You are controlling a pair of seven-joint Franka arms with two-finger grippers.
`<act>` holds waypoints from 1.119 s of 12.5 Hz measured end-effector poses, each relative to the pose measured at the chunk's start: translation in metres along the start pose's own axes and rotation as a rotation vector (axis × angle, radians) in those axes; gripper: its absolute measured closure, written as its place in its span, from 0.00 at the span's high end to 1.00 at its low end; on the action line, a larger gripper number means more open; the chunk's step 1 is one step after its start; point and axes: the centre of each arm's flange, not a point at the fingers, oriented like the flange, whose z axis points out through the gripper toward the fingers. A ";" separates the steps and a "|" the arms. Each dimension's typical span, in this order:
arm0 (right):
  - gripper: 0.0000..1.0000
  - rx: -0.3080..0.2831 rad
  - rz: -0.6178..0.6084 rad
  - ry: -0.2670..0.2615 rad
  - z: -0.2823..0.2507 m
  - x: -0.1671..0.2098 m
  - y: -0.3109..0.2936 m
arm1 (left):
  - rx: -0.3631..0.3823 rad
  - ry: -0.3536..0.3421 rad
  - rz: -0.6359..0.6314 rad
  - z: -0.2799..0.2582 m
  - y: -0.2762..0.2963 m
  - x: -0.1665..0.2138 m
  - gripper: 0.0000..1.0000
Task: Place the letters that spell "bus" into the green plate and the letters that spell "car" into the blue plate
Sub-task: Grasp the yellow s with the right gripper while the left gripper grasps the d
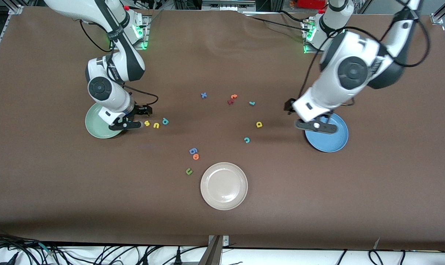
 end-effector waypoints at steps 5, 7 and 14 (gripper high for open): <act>0.96 0.010 -0.124 0.050 0.015 0.007 -0.005 | -0.027 0.083 -0.040 0.094 0.056 -0.037 1.00; 0.96 0.013 -0.124 0.063 0.022 0.009 -0.005 | -0.043 0.093 -0.069 0.126 0.068 -0.039 1.00; 0.65 0.015 -0.124 0.063 0.040 0.011 0.000 | -0.034 0.133 -0.125 0.202 0.082 -0.023 1.00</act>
